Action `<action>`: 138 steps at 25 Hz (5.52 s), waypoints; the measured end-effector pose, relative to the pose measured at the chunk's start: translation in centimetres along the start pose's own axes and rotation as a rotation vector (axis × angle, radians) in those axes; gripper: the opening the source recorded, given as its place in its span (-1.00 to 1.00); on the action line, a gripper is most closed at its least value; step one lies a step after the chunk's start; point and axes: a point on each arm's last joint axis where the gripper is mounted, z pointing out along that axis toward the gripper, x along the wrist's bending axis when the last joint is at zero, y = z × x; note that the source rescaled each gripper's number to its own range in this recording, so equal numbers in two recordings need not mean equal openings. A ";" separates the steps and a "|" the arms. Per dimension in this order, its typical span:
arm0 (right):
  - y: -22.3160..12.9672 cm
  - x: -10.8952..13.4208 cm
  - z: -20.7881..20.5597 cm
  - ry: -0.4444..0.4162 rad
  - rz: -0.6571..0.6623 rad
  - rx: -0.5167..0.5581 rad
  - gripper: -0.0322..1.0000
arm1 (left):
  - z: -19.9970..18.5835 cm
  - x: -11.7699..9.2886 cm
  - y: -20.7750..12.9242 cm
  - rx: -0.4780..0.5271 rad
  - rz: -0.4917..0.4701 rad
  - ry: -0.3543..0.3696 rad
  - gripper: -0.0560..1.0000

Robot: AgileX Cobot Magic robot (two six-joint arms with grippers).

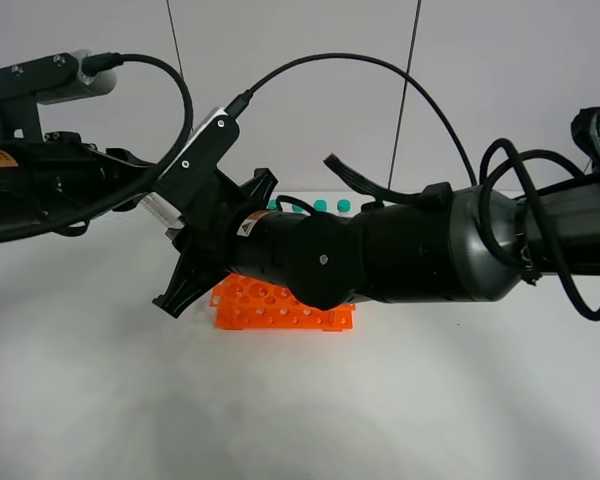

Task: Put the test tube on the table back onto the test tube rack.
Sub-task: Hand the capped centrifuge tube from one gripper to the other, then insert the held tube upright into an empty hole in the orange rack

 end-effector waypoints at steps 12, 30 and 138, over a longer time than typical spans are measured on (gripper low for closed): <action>0.0 0.1 0.0 0.013 -0.010 0.001 -0.93 | 0.0 0.0 0.0 0.002 0.007 -0.001 -0.57; 0.0 0.3 0.0 0.037 -0.022 0.004 0.36 | 0.0 0.1 0.0 0.005 0.044 0.002 -0.88; -16.2 -24.5 -13.9 -0.456 0.734 0.665 0.46 | 0.0 0.0 -0.3 0.033 0.155 -0.003 -0.88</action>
